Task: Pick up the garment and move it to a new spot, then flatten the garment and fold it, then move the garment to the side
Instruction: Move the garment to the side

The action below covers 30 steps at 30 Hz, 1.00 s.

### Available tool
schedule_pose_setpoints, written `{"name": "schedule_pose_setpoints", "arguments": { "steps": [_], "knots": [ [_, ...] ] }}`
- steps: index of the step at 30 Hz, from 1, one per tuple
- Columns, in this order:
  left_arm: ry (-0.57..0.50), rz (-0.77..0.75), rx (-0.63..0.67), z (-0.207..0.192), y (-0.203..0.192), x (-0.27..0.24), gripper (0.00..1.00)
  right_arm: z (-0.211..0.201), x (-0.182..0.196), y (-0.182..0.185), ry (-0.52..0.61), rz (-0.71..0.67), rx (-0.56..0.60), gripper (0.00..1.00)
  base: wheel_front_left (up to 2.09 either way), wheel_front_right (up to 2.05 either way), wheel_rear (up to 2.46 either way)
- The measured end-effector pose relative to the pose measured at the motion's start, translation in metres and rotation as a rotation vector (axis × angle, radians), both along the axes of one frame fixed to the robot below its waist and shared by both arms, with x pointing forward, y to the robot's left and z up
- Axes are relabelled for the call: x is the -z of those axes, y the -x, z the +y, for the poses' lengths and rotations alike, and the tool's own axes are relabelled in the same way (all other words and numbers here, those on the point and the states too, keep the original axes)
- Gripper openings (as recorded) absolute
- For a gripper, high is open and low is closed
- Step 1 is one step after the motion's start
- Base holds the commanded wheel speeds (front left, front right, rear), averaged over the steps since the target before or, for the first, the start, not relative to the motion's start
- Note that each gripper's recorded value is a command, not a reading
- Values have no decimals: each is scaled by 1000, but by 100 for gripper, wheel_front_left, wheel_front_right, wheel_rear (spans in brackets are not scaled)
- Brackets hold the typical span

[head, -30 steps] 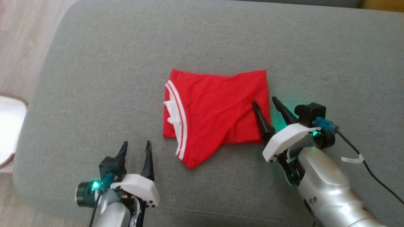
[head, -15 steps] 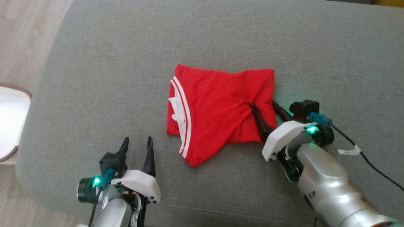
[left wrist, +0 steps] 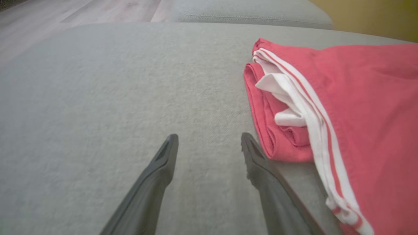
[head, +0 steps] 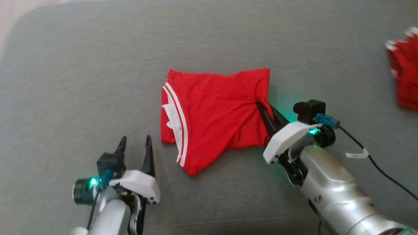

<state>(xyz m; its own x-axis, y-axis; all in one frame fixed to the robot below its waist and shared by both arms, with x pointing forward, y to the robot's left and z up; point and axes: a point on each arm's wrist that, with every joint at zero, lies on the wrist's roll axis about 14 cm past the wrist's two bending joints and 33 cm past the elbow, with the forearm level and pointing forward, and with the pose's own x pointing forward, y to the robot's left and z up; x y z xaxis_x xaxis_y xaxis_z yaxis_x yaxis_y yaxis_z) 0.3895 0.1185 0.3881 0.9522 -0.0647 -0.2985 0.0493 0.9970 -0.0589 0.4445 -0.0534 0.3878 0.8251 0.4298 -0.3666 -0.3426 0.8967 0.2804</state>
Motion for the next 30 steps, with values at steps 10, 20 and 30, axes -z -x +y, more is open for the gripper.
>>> {"name": "schedule_pose_setpoints", "arguments": {
  "steps": [10,20,30],
  "knots": [
    [34,-63,298,-102,-49,-7,100,-99,-19,15,-17,-47,284,0,0,0,0],
    [79,-52,503,-180,-52,3,100,-168,-18,52,-2,-36,498,0,0,0,0],
    [82,-47,502,-179,-55,7,100,-189,-48,22,99,-145,491,0,0,0,0]
  ]
}}
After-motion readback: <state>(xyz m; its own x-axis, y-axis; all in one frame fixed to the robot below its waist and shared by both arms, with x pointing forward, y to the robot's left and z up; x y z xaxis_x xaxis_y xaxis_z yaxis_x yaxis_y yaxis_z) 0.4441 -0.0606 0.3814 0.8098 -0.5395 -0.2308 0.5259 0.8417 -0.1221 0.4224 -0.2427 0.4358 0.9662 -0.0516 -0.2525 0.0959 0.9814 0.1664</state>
